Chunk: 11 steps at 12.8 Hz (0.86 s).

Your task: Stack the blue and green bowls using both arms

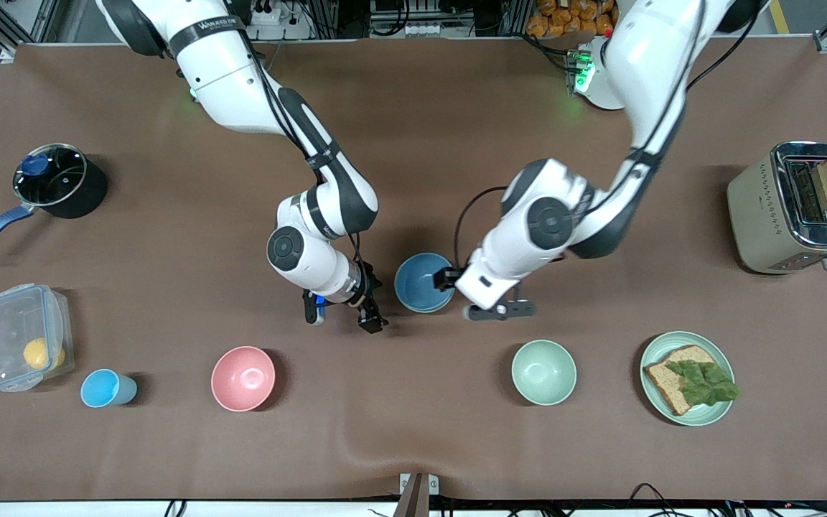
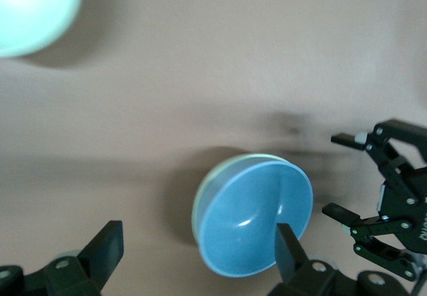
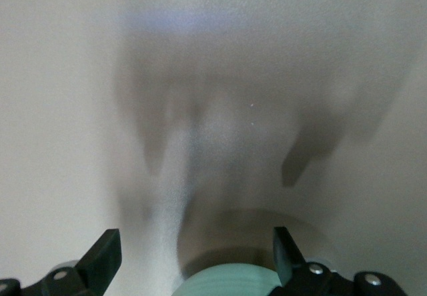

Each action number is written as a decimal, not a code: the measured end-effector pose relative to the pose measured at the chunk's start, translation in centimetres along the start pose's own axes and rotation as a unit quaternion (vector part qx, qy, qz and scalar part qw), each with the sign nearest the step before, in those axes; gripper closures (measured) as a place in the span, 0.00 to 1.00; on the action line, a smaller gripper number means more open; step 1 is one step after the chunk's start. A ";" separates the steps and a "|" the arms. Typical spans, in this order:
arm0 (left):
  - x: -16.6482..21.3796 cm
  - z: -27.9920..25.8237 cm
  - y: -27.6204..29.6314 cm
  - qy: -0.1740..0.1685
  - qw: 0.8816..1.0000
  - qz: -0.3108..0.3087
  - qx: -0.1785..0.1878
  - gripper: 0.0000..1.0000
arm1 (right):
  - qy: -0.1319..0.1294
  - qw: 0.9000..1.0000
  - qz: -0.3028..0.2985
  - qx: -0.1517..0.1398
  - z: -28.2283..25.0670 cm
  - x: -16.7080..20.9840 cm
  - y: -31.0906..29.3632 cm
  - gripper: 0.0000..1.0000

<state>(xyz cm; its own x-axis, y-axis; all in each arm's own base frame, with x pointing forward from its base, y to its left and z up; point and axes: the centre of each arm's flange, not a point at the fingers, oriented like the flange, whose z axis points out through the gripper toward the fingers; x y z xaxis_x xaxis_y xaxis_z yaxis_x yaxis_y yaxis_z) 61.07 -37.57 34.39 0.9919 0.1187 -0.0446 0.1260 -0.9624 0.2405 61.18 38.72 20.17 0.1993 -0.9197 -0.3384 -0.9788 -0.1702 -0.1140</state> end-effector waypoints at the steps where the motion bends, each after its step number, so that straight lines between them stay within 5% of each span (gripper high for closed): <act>1: 0.6 -2.9 -1.3 0.006 1.000 -0.002 0.015 0.00 | -0.001 1.000 -0.001 0.003 -0.2 -0.1 -0.2 0.00; 4: 1.0 -10.3 -5.0 0.020 0.996 0.000 0.083 0.00 | 0.004 1.000 -0.012 0.013 -1.2 0.0 -1.1 0.00; 7: 1.5 -17.8 -10.1 0.024 0.994 0.012 0.109 0.00 | 0.036 0.993 -0.108 -0.012 -2.5 0.7 -1.7 0.00; 11: 1.1 -27.0 -17.7 0.029 0.991 0.020 0.131 0.00 | 0.015 0.972 -0.227 -0.050 -12.0 5.7 -4.3 0.00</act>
<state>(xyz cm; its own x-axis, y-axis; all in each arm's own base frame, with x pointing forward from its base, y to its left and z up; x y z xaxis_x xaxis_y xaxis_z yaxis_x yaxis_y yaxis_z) 60.28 -13.78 56.31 0.9961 0.0860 0.0181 0.0863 -0.9961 -0.0186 65.99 29.96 29.96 0.6123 -0.7513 -0.2461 -0.7900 -0.5935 -0.1539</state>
